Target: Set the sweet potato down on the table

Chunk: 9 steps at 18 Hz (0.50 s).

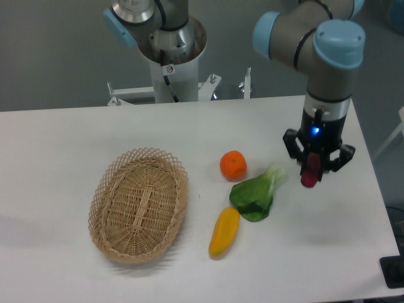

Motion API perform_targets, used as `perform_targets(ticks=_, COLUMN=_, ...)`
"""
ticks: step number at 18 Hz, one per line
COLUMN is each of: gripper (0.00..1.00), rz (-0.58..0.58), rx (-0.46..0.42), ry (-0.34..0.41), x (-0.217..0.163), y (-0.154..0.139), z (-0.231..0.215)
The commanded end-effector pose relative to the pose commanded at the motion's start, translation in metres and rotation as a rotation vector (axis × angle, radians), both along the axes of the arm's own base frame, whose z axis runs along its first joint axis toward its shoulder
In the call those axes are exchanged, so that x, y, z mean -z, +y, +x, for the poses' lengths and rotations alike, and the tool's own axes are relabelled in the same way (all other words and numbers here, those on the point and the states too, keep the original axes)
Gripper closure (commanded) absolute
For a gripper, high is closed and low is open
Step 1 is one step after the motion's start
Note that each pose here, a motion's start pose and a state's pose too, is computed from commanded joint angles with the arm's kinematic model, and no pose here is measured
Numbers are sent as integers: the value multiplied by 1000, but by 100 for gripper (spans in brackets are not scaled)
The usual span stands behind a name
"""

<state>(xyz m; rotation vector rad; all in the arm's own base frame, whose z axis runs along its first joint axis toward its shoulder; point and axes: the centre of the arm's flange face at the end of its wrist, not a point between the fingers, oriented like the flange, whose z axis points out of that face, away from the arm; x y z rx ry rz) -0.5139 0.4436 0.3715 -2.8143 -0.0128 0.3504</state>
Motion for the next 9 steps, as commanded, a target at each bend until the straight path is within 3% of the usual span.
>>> perform_targets(ticks=9, gripper=71, rz=-115, rx=7, ry=113, x=106, y=66, z=-3)
